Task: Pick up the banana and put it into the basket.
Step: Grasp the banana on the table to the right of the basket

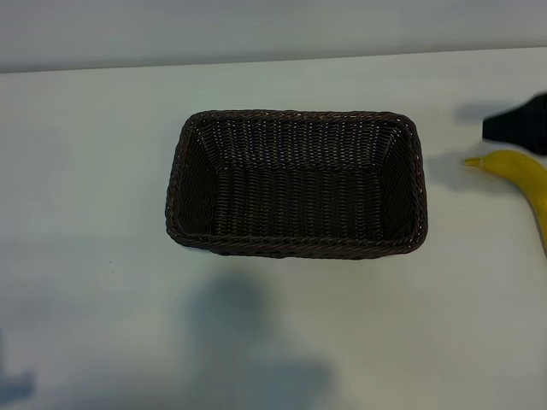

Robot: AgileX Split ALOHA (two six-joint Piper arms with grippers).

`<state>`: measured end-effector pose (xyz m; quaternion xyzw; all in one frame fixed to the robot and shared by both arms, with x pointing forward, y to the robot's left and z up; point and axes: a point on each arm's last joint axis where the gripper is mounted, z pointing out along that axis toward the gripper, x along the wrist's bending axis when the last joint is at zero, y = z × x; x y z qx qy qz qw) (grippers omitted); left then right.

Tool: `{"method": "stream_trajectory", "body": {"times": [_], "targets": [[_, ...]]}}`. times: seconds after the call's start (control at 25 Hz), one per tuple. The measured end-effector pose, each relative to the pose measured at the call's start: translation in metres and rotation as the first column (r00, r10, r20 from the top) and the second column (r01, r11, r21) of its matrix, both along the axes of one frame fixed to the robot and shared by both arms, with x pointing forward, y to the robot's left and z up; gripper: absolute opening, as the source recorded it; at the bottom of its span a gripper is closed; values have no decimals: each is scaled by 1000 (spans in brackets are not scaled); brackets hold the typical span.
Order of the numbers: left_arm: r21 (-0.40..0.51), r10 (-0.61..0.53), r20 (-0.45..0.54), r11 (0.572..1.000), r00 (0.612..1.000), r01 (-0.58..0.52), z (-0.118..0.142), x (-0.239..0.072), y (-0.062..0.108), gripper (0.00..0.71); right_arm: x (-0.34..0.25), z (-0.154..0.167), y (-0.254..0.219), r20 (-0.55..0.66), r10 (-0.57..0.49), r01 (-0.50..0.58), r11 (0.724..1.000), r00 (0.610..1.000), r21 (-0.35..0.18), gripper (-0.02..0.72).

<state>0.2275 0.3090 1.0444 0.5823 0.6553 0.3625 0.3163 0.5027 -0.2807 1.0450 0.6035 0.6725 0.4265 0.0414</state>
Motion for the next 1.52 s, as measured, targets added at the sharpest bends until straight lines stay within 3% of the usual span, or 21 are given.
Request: {"method": "stream_trajectory", "body": {"times": [0.16,0.28,0.44,0.6,0.68,0.8,1.52], "targets": [[1,0,0,1000,1000,0,0,0,0,560,28,1,-5,-35,-5,4,1000,999,-8,549],[1,0,0,1000,1000,0,0,0,0,560,43,-6,-11,-110,-9,1,998,994,-65,549],[1,0,0,1000,1000,0,0,0,0,560,51,-19,-26,-236,-85,31,974,968,-224,549],[1,-1,0,1000,1000,1,0,0,0,560,51,-32,-44,-307,-184,49,916,934,-399,549],[3,-2,0,1000,1000,2,0,0,0,560,52,-38,-49,-325,-209,45,894,922,-446,549],[4,-3,-1,1000,1000,3,0,0,0,560,56,-49,-51,-348,-221,37,884,911,-465,549],[4,-3,-2,1000,1000,3,0,0,0,560,80,-135,-56,-488,-235,-17,889,840,-458,549]]}}
